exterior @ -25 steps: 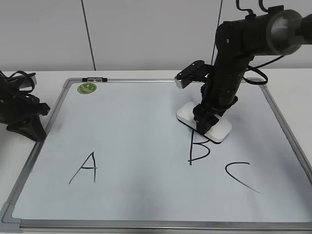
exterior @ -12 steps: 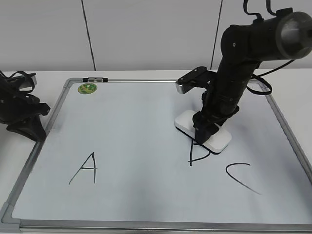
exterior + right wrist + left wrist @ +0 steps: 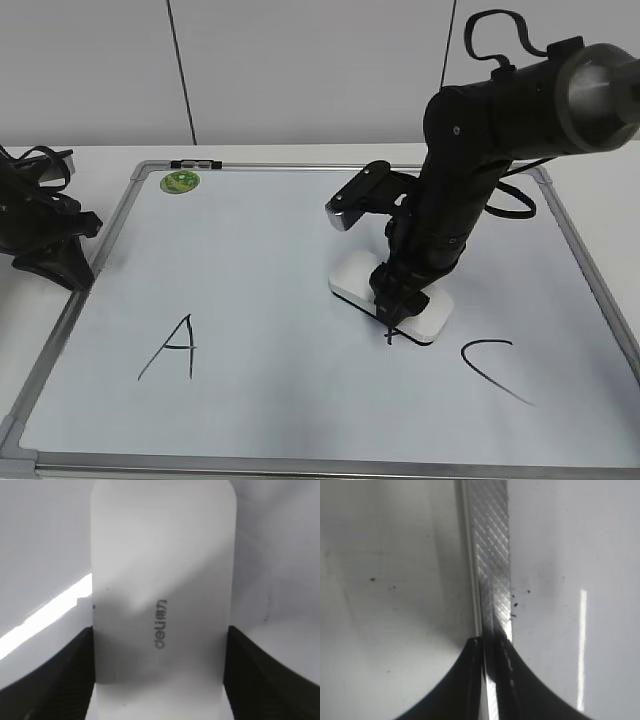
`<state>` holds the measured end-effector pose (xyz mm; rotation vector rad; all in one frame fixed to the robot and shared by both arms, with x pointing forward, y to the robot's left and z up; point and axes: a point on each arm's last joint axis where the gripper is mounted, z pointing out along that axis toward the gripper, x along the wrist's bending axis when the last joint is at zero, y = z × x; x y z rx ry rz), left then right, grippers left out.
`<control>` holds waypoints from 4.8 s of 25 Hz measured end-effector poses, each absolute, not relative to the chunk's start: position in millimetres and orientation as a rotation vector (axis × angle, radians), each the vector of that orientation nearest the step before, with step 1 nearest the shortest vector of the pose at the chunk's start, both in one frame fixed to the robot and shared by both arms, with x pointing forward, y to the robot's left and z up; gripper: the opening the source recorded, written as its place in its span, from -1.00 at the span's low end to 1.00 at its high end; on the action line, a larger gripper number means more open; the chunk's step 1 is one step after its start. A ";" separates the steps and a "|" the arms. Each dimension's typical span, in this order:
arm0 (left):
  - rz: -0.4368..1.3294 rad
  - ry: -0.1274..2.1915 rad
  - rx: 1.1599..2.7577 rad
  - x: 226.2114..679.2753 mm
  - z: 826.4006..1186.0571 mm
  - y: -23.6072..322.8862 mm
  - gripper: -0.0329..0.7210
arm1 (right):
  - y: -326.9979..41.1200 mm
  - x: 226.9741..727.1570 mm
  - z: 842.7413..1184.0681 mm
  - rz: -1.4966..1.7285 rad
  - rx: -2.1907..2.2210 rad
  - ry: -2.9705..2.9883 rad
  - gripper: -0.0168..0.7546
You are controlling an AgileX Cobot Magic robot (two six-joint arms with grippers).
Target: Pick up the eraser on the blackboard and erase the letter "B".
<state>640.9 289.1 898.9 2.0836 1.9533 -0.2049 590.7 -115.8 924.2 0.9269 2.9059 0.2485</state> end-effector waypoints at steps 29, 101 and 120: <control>-0.203 1.955 2.083 640.9 898.9 290.2 -0.82 | -85.5 566.1 924.5 0.315 0.785 2.912 0.40; -0.208 1.957 2.065 641.7 899.6 289.3 -0.82 | -92.4 638.5 930.3 0.288 0.970 2.809 0.40; -0.217 1.962 2.047 642.4 898.3 288.4 -0.82 | -183.8 663.7 955.0 0.206 1.234 2.663 0.40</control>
